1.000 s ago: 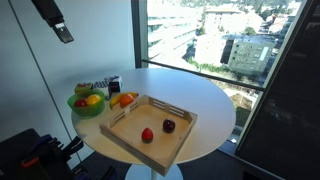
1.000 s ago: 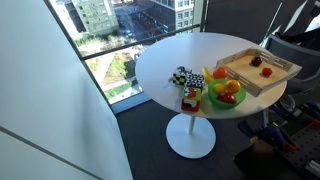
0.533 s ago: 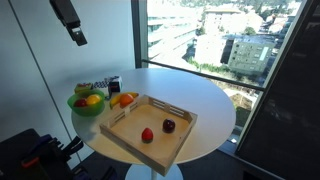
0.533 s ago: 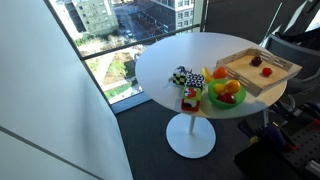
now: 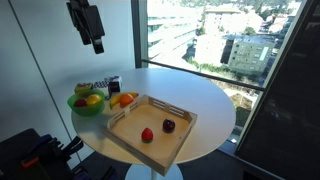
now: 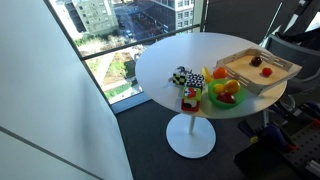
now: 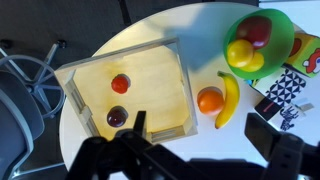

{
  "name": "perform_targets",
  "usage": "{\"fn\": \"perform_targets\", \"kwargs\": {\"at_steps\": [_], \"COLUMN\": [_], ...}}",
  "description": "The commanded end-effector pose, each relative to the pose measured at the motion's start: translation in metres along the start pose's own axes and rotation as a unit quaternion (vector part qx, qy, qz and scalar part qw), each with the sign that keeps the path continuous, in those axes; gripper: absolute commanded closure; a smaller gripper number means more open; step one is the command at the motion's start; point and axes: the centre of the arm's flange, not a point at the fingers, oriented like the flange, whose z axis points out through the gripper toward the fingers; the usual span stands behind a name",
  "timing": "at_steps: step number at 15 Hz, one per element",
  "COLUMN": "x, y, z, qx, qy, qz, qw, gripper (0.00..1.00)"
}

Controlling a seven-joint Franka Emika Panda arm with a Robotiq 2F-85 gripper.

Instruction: Put the strawberry into the green bowl

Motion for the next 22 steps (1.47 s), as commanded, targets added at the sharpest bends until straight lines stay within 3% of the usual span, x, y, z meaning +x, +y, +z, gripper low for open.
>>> {"fn": "perform_targets", "kwargs": {"at_steps": [1, 9, 22], "x": [0.030, 0.060, 0.058], "y": [0.007, 0.023, 0.024], "z": [0.001, 0.016, 0.022], "qx": [0.006, -0.021, -0.018], "qy": [-0.026, -0.035, -0.039], "qz": [-0.044, -0.076, -0.054], "qw": [0.9987, 0.9962, 0.9977], "gripper": [0.00, 0.00, 0.00]}}
